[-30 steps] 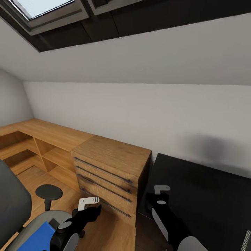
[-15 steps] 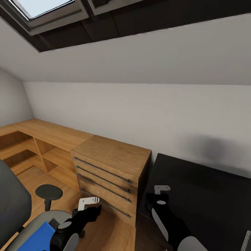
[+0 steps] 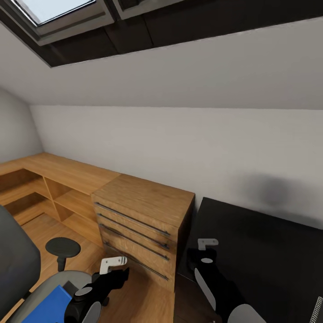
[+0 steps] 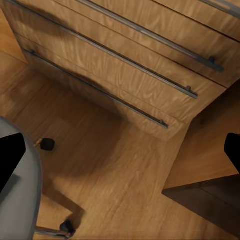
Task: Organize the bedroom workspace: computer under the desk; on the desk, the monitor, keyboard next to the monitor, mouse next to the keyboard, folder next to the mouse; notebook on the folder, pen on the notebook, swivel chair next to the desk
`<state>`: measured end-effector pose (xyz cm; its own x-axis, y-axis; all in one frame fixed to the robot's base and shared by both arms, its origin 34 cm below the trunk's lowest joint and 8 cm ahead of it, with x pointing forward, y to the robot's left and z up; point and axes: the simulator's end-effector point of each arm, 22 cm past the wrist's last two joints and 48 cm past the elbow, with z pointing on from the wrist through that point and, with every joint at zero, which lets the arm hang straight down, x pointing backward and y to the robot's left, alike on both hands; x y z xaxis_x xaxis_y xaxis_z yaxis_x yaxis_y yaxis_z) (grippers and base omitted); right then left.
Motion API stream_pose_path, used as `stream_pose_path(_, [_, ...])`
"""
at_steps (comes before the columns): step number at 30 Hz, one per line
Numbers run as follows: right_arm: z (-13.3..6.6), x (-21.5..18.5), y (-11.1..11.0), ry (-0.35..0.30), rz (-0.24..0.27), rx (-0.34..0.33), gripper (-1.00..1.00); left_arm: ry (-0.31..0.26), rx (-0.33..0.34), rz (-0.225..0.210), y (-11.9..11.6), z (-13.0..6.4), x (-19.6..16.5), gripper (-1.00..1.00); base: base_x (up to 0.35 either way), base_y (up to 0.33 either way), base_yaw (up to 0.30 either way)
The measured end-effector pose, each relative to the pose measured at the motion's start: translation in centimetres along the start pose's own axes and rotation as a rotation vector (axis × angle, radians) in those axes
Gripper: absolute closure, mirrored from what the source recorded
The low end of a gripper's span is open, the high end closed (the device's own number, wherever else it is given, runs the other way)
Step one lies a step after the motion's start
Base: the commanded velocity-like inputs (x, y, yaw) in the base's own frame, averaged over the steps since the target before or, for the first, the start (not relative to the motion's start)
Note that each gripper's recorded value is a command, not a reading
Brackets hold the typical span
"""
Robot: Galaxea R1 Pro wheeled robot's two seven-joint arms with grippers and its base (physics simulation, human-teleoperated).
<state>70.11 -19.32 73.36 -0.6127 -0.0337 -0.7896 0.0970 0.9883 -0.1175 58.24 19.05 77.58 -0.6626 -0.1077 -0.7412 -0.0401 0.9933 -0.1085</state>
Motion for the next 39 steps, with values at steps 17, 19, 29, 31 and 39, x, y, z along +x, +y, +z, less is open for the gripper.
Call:
stream_pose_path(17, [0.0,0.01,0.08,0.001,0.0,-0.001,-1.0,0.0,-0.002,0.0,0.07,0.04,0.03,-1.0,-0.025,0.013,0.0])
stream_pose_path(19, [-0.01,0.01,0.08,0.0,-0.001,-0.001,-1.0,0.0,-0.002,-0.001,0.11,0.04,0.02,-1.0,-0.052,0.029,0.0])
stream_pose_path(29, [-0.02,0.0,0.07,-0.001,-0.001,0.0,-1.0,0.0,-0.003,-0.002,0.2,0.03,-0.01,-1.0,-0.009,0.005,0.0])
stream_pose_path(31, [-0.02,0.0,0.07,-0.001,-0.001,0.0,-1.0,0.0,-0.002,-0.002,0.13,0.03,0.0,-1.0,-0.009,0.003,0.0])
stream_pose_path(39, [-0.01,-0.01,0.04,-0.001,-0.001,0.0,-1.0,0.0,-0.003,-0.002,0.11,0.03,0.01,-1.0,-0.035,0.021,0.0])
